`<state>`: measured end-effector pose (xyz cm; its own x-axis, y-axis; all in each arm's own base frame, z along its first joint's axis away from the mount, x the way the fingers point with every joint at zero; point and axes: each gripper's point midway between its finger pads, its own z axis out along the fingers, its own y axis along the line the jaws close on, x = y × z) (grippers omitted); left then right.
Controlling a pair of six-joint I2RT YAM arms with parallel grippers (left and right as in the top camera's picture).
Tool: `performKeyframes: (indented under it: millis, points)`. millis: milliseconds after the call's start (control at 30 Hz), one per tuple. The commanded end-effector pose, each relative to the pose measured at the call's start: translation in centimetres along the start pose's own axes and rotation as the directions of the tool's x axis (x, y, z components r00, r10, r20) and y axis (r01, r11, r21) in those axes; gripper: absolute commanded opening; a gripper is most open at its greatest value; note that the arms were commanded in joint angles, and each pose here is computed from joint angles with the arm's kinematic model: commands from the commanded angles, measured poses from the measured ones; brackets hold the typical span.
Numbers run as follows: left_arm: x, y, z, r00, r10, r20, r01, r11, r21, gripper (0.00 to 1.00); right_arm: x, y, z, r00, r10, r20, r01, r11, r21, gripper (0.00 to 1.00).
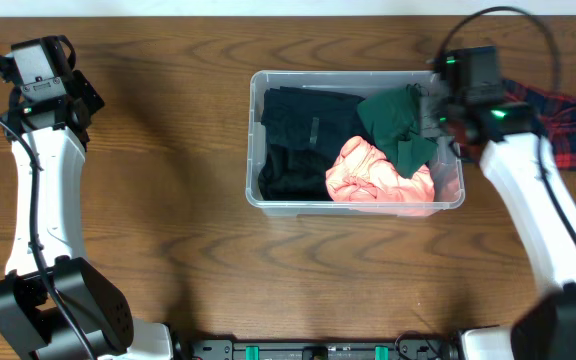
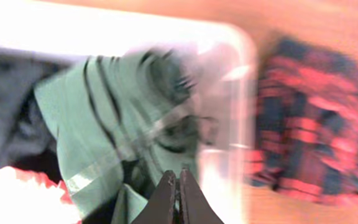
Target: Pack container
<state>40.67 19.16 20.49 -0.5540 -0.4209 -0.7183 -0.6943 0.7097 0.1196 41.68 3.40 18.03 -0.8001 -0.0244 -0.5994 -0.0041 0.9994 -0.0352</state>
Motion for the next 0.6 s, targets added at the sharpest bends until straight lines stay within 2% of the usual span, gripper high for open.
performKeyframes:
  millis: [0, 300, 567]
  points:
    - [-0.4, 0.4, -0.3, 1.0, -0.005, 0.012, 0.005, 1.0, -0.012, 0.98, -0.8, -3.7, -1.9, 0.987, 0.153, 0.053, -0.156, 0.986, 0.063, 0.04]
    - [-0.4, 0.4, -0.3, 1.0, -0.005, 0.012, 0.005, 1.0, -0.012, 0.98, 1.9, -12.0, -2.3, 0.947, 0.32, 0.007, -0.315, 0.928, 0.197, 0.06]
    - [-0.4, 0.4, -0.3, 1.0, -0.005, 0.012, 0.005, 1.0, -0.012, 0.98, 5.3, -19.2, -3.6, 0.859, 0.513, 0.015, -0.491, 0.814, 0.312, 0.09]
